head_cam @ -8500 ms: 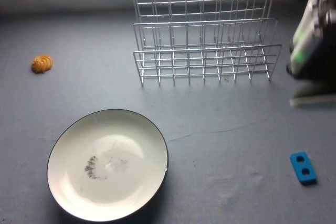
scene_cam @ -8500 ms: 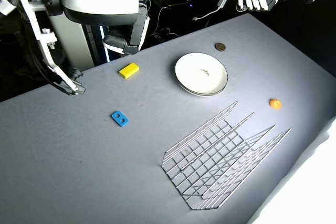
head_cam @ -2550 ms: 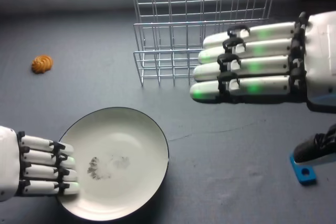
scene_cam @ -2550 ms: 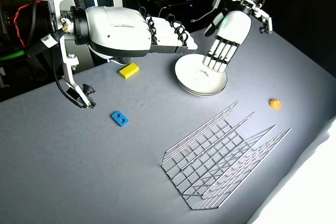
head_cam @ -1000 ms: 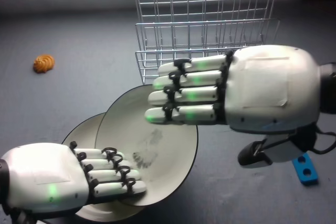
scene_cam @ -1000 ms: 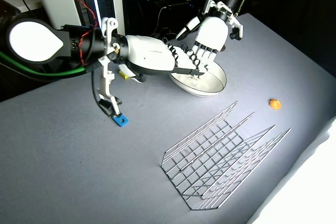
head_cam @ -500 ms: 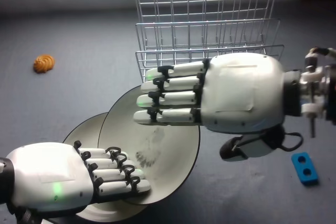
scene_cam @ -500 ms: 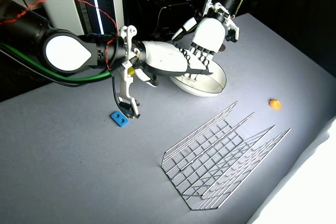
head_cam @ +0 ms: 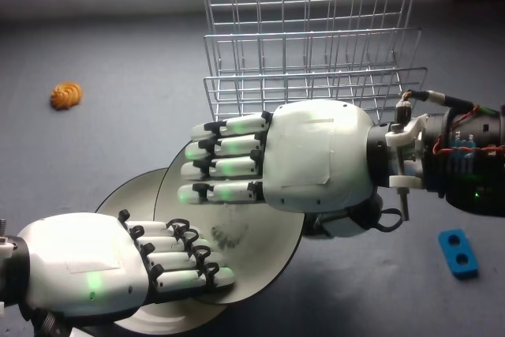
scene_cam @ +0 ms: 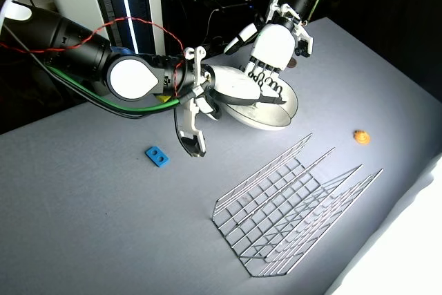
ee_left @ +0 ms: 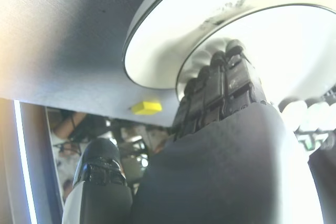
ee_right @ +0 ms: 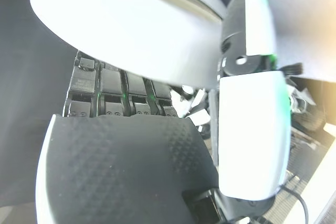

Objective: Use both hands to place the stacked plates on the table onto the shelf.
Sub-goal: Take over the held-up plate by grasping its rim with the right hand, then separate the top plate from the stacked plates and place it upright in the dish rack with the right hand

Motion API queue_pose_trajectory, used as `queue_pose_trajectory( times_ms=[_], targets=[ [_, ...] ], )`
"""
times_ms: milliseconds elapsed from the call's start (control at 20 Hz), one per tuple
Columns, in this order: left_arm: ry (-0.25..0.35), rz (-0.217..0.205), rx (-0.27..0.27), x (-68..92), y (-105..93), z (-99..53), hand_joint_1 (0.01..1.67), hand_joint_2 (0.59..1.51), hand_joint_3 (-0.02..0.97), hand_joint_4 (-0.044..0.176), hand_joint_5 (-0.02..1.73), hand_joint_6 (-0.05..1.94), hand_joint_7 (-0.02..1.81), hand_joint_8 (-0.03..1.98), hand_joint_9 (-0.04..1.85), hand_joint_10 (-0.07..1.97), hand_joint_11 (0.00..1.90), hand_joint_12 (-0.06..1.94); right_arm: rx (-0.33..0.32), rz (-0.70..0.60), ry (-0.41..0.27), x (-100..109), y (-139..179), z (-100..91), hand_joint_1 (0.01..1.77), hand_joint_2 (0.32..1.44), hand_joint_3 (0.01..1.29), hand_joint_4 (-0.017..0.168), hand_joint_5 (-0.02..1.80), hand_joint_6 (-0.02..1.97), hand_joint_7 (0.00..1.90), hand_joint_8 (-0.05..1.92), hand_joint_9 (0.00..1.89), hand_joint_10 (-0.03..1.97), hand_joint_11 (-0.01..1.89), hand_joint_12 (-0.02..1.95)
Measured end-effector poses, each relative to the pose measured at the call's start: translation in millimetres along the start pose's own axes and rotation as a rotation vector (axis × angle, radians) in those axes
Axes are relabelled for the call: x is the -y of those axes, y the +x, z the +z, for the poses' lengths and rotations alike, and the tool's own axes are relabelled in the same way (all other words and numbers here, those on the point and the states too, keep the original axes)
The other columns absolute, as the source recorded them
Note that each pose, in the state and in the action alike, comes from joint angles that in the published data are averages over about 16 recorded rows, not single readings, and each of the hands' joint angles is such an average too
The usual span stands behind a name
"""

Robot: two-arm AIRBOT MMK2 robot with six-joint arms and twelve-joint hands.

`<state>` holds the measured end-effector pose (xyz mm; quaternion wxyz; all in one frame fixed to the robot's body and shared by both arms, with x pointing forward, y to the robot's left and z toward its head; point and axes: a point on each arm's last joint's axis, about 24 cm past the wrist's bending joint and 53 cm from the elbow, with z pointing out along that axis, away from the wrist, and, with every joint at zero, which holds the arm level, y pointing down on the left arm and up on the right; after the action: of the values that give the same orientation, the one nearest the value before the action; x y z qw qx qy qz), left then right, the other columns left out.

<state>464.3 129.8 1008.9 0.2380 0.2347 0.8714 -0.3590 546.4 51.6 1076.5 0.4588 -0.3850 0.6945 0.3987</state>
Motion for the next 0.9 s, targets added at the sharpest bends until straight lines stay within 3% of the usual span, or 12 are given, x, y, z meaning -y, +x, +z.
queue_pose_trajectory(
  times_ms=[300, 550, 700, 900],
  targets=[
    [0.001, -0.003, 0.0, 0.1, 0.1, 0.0, 0.01, 1.149, 0.018, -0.008, -0.01, -0.02, -0.02, -0.02, 0.01, 0.01, 0.01, 0.02, 0.005, -0.022, -0.009, 0, 3, 7.4, 1.05, 1.05, 0.02, 0.002, 0.29, 0.02, 0.3, 0.01, 0.29, 0.02, 0.12, 0.59],
    [0.003, -0.008, 0.001, -0.2, 0.3, -0.5, 0.01, 1.147, 0.018, -0.008, -0.01, -0.02, -0.01, -0.02, 0.01, 0.01, 0.02, 0.02, 0.026, -0.041, -0.031, -4, -1, 9.6, 1.06, 1.04, 0.02, -0.001, 0.54, 0.07, 0.57, 0.03, 0.59, 0.02, 0.34, 0.87],
    [0.005, -0.011, 0.005, -0.6, -1.2, -1.0, 0.01, 1.146, 0.019, -0.009, -0.01, -0.02, -0.01, -0.02, 0.02, 0.01, 0.02, 0.02, 0.04, -0.053, -0.045, -7, -4, 9.5, 1.07, 1.01, 0.02, -0.001, 0.7, 0.12, 0.75, 0.08, 0.79, 0.01, 0.52, 0.94],
    [0.005, -0.01, 0.02, -3.4, -7.6, -2.6, 0.01, 1.146, 0.019, -0.006, -0.01, -0.02, -0.01, -0.02, 0.02, 0.01, 0.02, 0.02, 0.058, -0.06, -0.06, -11, -8, 9.1, 1.08, 0.96, 0.01, -0.001, 0.86, 0.2, 0.93, 0.15, 1.01, 0.0, 0.76, 0.89]
  ],
)
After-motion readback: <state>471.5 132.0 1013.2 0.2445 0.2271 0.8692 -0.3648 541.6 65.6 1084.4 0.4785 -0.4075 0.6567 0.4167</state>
